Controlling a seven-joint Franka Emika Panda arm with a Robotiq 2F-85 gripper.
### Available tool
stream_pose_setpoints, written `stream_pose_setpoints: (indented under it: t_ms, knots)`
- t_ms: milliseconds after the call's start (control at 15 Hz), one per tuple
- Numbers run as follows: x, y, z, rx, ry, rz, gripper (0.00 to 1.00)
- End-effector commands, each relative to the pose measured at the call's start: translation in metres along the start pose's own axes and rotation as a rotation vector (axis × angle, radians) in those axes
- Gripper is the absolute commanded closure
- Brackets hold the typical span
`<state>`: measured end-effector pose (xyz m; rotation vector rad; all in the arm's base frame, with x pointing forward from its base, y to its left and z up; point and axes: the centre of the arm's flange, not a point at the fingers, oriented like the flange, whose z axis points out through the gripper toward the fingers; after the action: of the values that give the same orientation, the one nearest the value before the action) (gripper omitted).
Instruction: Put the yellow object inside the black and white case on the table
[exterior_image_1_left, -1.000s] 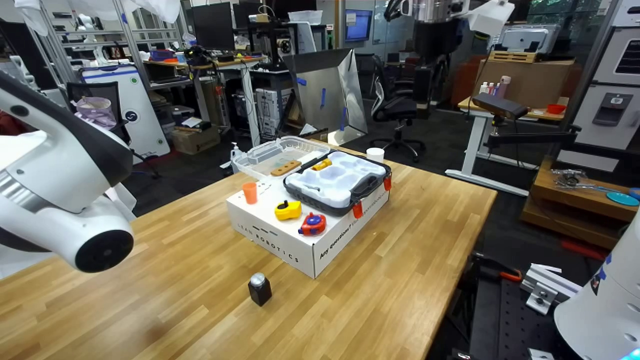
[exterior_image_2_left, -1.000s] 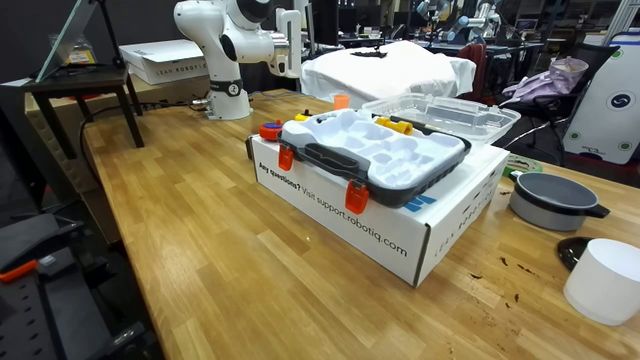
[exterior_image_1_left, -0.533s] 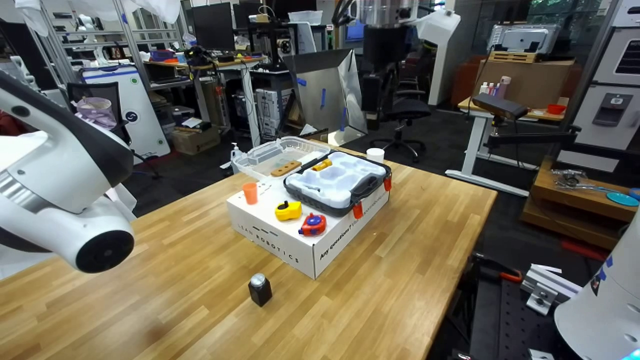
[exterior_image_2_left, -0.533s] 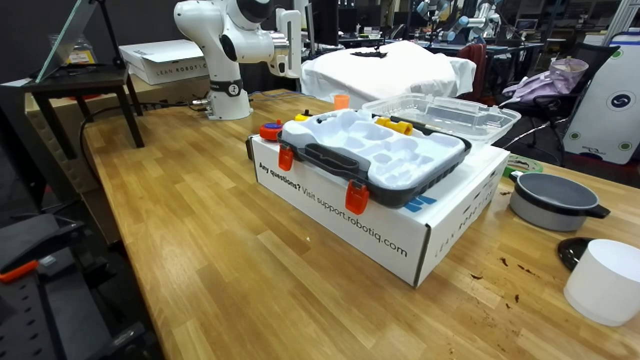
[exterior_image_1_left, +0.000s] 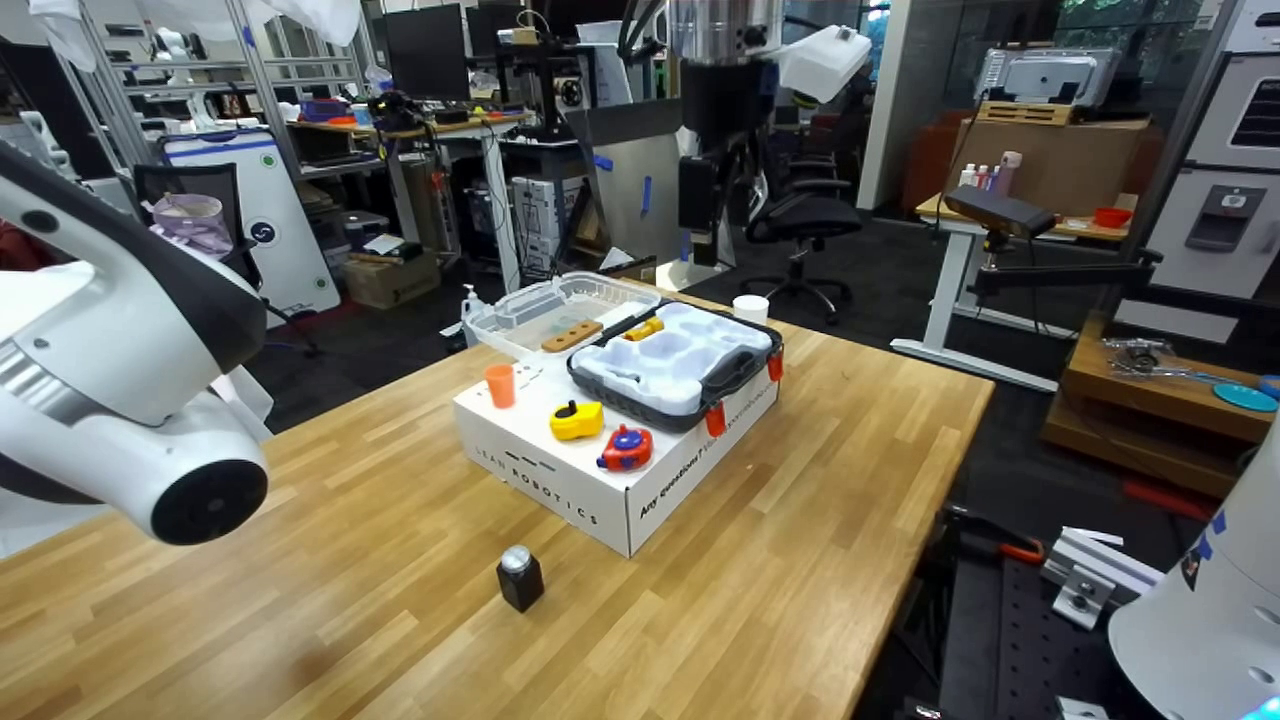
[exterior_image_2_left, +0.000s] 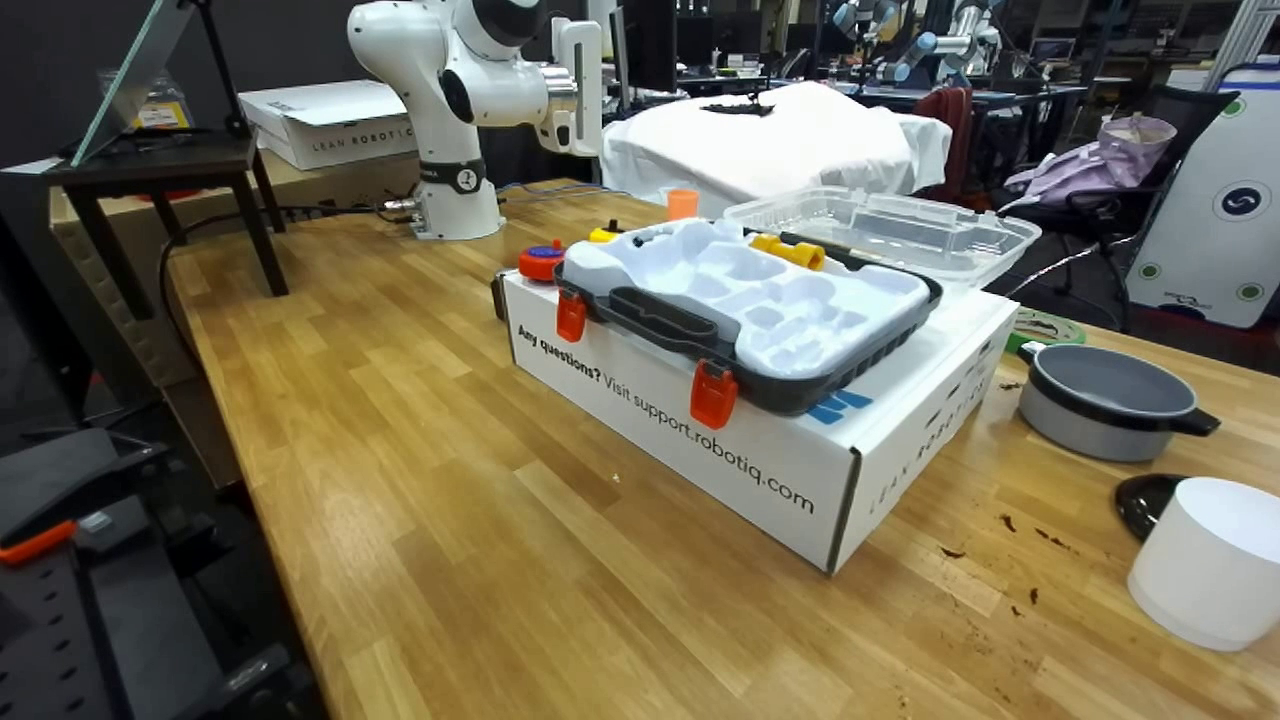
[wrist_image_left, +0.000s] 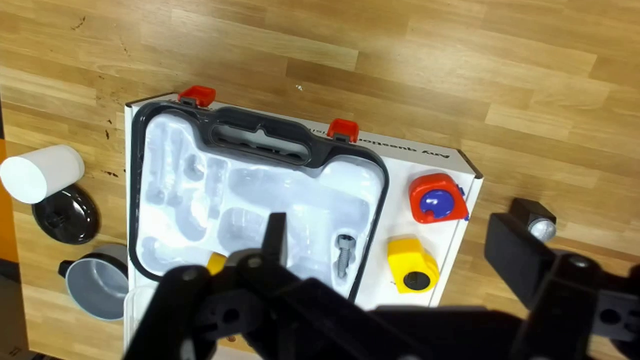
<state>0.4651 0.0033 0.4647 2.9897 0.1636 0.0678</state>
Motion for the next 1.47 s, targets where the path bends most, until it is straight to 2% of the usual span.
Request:
stream_pose_setpoints:
  t_ms: [0, 333, 667, 933, 1333, 1400]
  knots:
    - [0.000, 0.000, 0.000, 0.000, 0.000, 0.000, 0.00]
    - [0.012, 0.000, 0.001, 0.017, 0.011, -0.010, 0.00]
    - [0.044, -0.017, 0.009, 0.058, 0.017, 0.014, 0.00]
    - [0.065, -0.042, 0.039, 0.120, -0.021, 0.051, 0.00]
    - [0.094, -0.056, 0.082, 0.110, -0.037, 0.054, 0.00]
    - [0.082, -0.056, 0.082, 0.111, -0.043, 0.043, 0.00]
